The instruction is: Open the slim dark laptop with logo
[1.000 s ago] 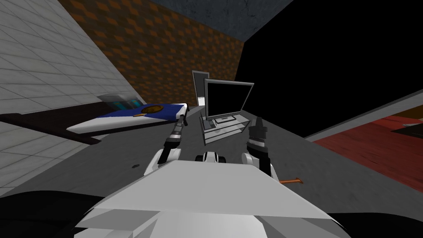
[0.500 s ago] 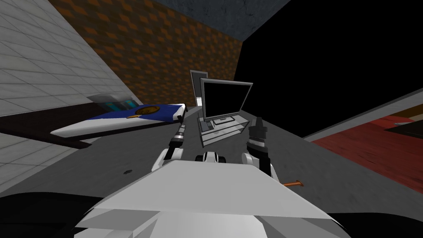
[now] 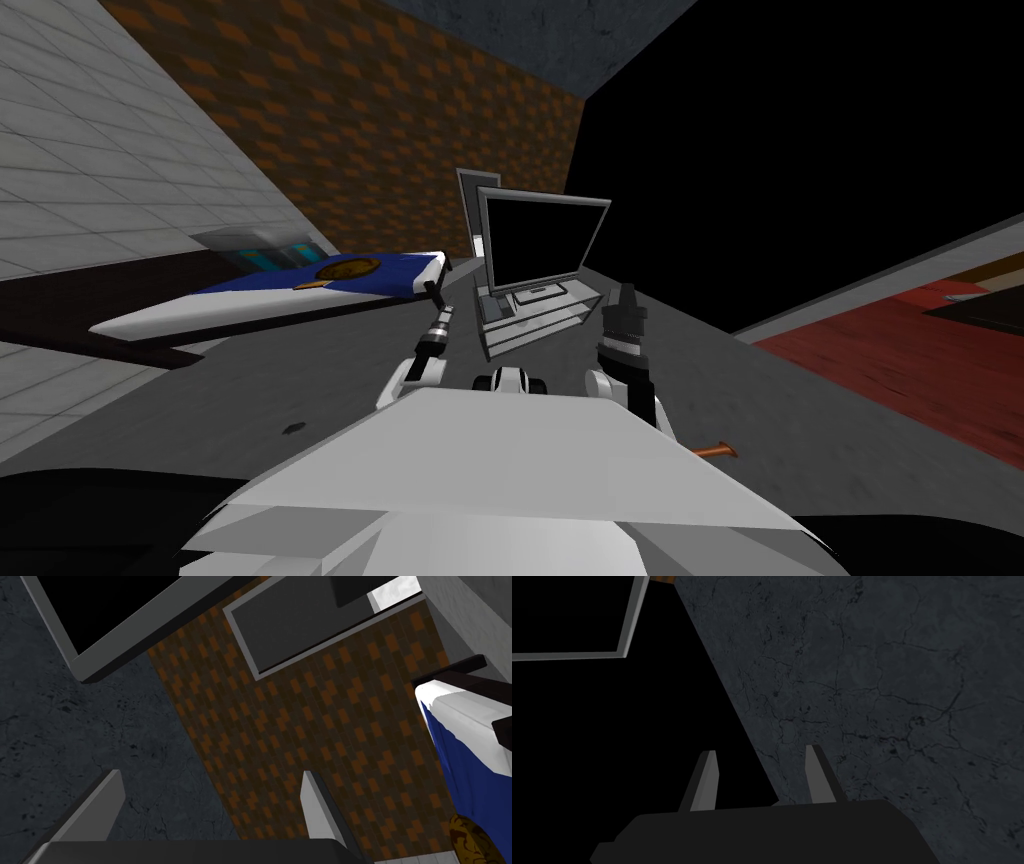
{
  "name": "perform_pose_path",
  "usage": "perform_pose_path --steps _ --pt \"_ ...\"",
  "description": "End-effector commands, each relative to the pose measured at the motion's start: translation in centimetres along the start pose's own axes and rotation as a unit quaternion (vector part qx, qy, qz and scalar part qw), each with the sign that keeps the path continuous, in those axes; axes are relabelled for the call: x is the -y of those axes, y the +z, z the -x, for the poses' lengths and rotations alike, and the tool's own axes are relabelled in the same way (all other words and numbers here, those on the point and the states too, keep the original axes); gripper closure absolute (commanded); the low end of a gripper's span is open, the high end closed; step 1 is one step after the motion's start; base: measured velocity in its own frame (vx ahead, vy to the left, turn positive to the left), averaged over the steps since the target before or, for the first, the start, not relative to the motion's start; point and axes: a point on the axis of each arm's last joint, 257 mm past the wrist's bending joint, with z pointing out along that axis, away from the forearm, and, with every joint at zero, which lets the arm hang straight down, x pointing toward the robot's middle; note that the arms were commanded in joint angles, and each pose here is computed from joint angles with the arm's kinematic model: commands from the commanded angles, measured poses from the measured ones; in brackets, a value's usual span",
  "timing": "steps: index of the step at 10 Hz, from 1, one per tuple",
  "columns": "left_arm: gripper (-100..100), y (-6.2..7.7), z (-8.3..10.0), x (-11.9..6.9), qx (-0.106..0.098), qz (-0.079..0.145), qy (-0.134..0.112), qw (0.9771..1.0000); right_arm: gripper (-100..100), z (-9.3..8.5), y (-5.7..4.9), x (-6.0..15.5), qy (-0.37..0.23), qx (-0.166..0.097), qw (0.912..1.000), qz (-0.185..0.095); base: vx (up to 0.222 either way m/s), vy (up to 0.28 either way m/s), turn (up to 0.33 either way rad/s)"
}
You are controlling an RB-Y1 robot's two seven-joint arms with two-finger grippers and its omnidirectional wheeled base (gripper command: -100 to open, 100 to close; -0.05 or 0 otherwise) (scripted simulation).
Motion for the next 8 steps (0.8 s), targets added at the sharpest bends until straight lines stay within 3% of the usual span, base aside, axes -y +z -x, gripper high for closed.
perform_pose_path --steps 1,4,8 --pt "-100 0.0 -1.1 -2.2 -0.012 0.022 0.007 0.9997 0 0.0 0.0 0.0 0.000 0.000 1.0000 0.000 0.060 -0.051 -0.019" --pt "-100 -0.1 -2.4 -4.8 -0.027 0.050 0.016 0.9983 0 0.0 0.0 0.0 0.000 0.000 1.0000 0.000 0.067 -0.044 -0.020" --pt "-100 -0.4 -4.1 -8.2 -0.048 0.086 0.030 0.9947 0 0.0 0.0 0.0 0.000 0.000 1.0000 0.000 0.080 -0.047 -0.021"
